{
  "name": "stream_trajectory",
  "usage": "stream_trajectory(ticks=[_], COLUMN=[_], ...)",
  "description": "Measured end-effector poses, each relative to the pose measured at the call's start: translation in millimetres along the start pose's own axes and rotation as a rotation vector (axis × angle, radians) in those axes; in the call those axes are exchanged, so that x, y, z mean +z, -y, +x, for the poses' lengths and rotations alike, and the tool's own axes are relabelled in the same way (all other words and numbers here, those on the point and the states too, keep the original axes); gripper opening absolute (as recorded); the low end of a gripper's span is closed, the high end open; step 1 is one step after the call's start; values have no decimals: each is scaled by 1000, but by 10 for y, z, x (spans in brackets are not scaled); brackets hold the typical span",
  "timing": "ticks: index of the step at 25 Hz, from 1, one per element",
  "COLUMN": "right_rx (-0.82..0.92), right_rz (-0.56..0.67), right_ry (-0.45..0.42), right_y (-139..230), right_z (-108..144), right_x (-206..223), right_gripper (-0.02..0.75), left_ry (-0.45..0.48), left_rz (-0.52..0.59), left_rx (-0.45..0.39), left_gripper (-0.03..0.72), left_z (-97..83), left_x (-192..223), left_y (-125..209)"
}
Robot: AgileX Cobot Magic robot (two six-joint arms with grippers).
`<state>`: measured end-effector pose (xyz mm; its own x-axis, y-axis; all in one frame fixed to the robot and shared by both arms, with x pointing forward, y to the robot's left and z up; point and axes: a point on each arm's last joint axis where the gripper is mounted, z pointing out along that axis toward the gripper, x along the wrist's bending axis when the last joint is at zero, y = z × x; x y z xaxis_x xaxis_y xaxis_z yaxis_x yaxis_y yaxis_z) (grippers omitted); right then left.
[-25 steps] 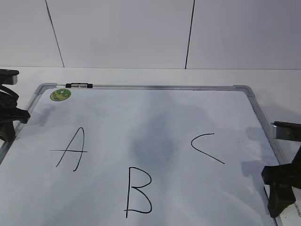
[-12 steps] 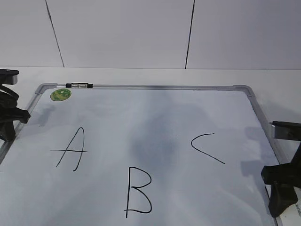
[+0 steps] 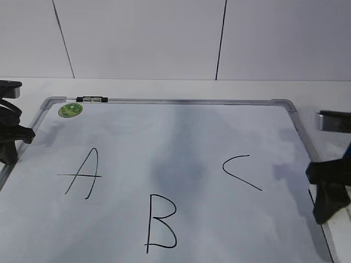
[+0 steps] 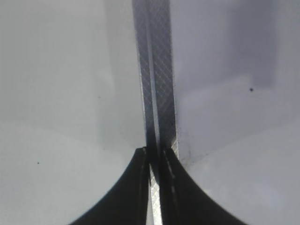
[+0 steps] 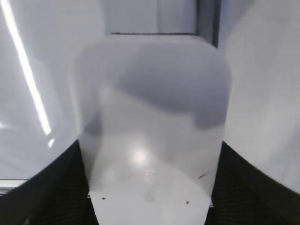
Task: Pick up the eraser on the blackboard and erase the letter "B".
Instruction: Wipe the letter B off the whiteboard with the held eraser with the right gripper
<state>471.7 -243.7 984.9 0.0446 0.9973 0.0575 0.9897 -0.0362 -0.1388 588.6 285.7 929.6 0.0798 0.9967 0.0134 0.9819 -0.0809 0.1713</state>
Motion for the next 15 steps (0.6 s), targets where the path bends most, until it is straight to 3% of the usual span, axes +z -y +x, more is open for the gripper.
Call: stream_trajectory(ticks=[3,7,15], right_rx=[-58,-185,-353], right_rz=[-60,-127,-95], right_ry=[-4,11,49], right_y=[-54,-110,-263], right_z=[203,680,1477], right_x=[-165,-314,-119], right_gripper=[545,545,544], left_ry=[1,8,8], left_rz=[0,0,0], left_rx=[-1,-8,-8], left_gripper=[15,14,14], left_z=[-1,-7,-7], left_x=[0,0,0], left_y=[0,0,0])
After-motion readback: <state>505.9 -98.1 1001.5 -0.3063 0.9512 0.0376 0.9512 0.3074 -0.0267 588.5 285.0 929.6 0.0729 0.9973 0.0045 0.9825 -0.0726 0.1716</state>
